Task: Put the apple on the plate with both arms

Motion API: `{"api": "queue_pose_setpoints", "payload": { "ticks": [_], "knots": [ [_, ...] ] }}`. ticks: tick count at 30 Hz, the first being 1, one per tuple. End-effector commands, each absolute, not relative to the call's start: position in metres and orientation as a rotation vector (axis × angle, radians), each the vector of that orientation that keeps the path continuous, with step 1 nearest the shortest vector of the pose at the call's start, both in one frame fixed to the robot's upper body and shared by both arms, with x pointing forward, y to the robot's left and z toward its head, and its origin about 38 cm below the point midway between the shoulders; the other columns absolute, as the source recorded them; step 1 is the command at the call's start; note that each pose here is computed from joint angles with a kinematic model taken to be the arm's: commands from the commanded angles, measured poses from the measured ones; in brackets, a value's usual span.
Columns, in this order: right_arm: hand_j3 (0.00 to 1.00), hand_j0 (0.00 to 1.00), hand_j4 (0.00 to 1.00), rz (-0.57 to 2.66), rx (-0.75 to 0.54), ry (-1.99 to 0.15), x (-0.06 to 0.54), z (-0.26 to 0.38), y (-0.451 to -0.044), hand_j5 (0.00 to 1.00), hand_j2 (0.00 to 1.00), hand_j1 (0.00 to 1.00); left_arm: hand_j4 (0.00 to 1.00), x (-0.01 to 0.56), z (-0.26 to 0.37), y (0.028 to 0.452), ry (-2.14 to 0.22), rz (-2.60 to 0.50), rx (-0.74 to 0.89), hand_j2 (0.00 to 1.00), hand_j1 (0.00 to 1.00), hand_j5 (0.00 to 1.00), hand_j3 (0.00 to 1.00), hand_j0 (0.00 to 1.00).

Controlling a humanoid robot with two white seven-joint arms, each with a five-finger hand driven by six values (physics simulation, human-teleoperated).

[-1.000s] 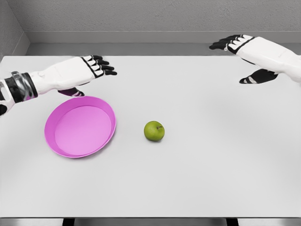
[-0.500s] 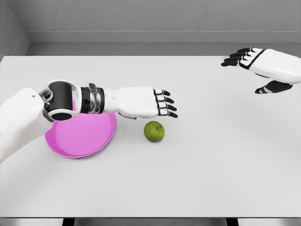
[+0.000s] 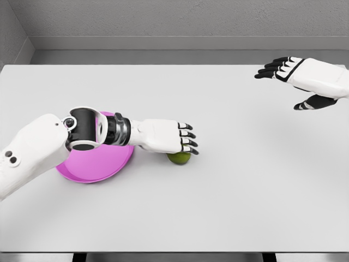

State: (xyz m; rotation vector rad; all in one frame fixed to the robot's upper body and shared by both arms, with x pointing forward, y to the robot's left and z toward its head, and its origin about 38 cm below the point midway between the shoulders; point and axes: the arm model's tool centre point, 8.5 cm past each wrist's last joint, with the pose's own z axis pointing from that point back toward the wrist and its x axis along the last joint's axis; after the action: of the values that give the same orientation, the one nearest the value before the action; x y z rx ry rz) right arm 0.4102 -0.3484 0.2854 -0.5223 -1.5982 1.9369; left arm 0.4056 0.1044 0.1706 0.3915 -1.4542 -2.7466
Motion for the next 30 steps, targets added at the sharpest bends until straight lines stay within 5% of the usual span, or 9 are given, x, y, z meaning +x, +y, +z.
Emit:
{"api": "queue_pose_setpoints", "payload": {
  "ticks": [1, 11, 15, 25, 30],
  "knots": [
    [1.00, 1.00, 1.00, 1.931, -0.518, -1.602, 0.410, 0.286, -0.348, 1.00, 1.00, 1.00, 1.00, 0.405, 0.165, 0.103, -1.437, -2.751, 0.374, 1.00, 1.00, 1.00, 1.00, 1.00],
    [1.00, 1.00, 1.00, 1.932, -0.521, -1.604, 0.410, 0.287, -0.348, 1.00, 1.00, 1.00, 0.99, 0.401, 0.161, 0.090, -1.469, -2.747, 0.324, 0.99, 0.99, 0.99, 0.99, 0.99],
    [1.00, 1.00, 1.00, 1.932, -0.520, -1.603, 0.410, 0.286, -0.348, 1.00, 1.00, 1.00, 0.63, 0.401, 0.160, 0.090, -1.466, -2.751, 0.325, 0.63, 0.63, 0.63, 0.63, 0.63],
    [1.00, 1.00, 1.00, 1.931, -0.522, -1.609, 0.411, 0.288, -0.347, 1.00, 1.00, 1.00, 0.42, 0.398, 0.154, 0.090, -1.438, -2.775, 0.317, 0.42, 0.42, 0.42, 0.42, 0.42],
    [1.00, 1.00, 1.00, 1.932, -0.520, -1.606, 0.410, 0.287, -0.348, 1.00, 1.00, 1.00, 0.14, 0.399, 0.155, 0.090, -1.441, -2.774, 0.319, 0.14, 0.14, 0.14, 0.14, 0.14]
  ]
}}
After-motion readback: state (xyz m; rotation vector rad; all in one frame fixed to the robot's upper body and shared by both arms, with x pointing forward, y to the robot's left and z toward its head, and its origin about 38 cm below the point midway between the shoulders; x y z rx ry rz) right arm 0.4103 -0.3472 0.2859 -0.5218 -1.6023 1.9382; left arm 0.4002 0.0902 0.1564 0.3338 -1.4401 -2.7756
